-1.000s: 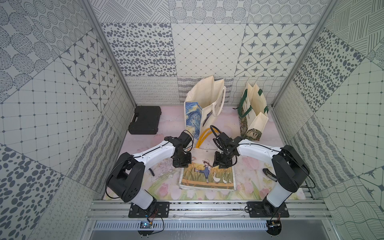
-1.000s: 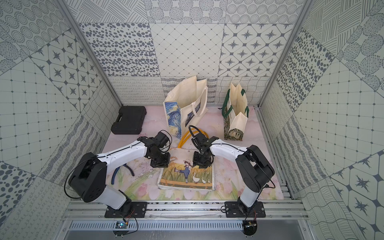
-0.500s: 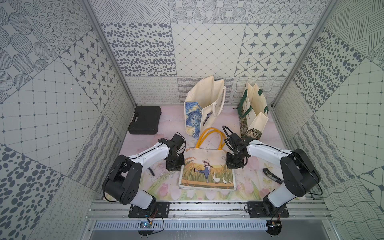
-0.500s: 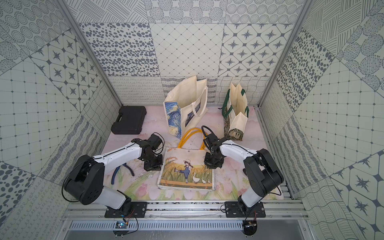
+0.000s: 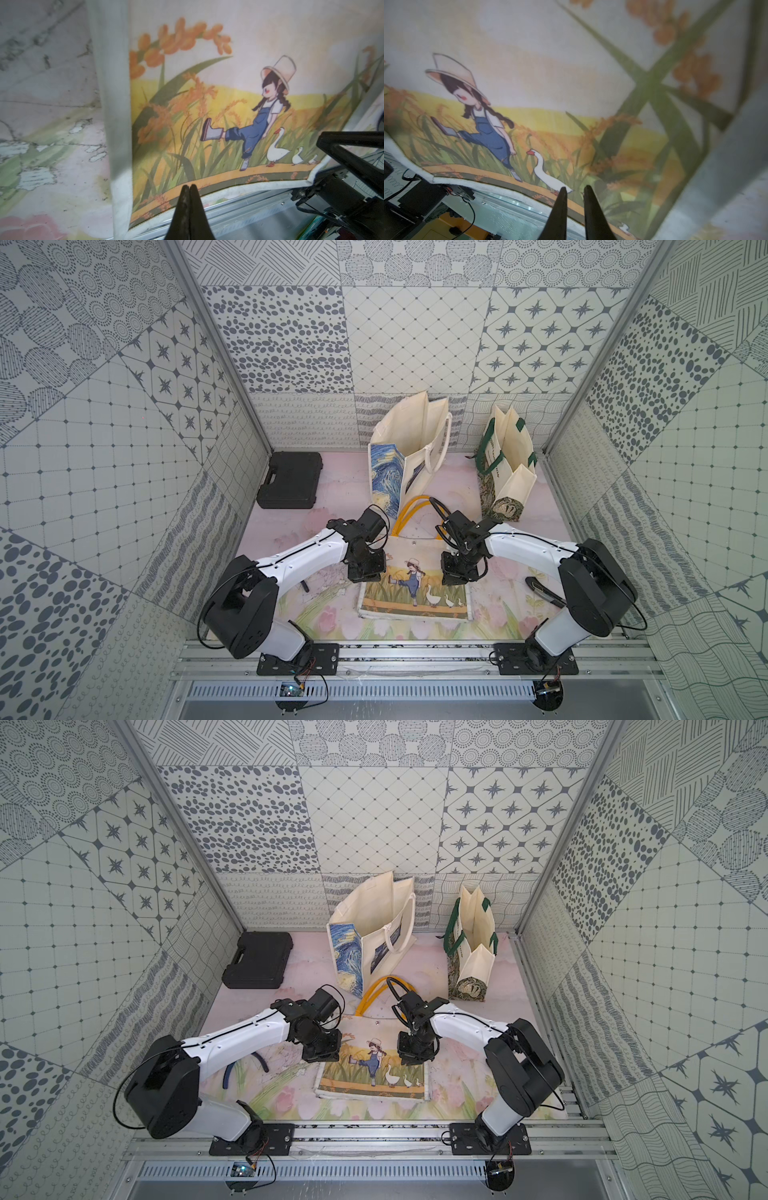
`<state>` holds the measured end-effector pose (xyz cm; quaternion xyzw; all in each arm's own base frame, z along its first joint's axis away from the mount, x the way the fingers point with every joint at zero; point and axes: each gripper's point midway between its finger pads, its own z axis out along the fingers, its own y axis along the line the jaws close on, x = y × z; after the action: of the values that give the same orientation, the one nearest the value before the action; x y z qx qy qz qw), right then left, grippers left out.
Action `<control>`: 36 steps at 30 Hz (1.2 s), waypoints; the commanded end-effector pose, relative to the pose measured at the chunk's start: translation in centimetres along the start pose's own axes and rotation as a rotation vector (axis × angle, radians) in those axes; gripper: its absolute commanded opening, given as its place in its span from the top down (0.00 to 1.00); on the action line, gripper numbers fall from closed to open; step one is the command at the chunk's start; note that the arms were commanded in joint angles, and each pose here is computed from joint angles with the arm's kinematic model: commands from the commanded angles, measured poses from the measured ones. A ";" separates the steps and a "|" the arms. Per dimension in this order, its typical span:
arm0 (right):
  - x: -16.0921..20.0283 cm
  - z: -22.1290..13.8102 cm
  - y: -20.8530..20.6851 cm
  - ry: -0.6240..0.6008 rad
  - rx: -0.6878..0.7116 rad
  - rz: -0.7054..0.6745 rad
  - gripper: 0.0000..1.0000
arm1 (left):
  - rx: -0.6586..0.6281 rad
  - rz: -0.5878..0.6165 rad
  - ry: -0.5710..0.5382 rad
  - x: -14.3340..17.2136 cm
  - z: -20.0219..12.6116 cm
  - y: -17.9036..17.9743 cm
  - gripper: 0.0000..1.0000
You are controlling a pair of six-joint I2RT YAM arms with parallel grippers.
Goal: Put away the canvas bag
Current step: Adjust the canvas bag at the center of the board, then pick up the canvas bag from the center of the board.
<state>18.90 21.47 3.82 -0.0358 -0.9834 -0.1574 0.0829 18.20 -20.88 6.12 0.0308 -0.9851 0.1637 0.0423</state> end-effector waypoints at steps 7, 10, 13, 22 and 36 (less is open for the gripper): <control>-0.7 1.1 -3.5 0.017 0.055 0.080 0.80 | -0.020 -0.148 0.098 0.6 2.6 2.6 1.00; -1.1 0.5 -4.5 0.005 0.077 0.094 0.79 | -0.046 -0.174 0.109 0.1 2.8 4.0 1.00; -1.4 -0.1 -5.0 -0.003 0.089 0.097 0.79 | -0.076 -0.164 0.116 -0.1 2.9 4.7 1.00; -4.3 -7.5 -2.7 -0.181 0.095 0.031 0.77 | 0.103 -0.037 -0.052 -2.8 -1.8 0.2 1.00; -15.4 -30.5 -0.3 -0.713 0.128 -0.021 0.55 | 0.495 0.177 -0.215 -4.1 -9.4 -8.2 0.85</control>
<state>37.87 12.30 30.90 -0.0946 -0.9438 -0.1295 -0.2890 23.02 -23.10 14.38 0.0154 -0.9413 0.3301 -0.0689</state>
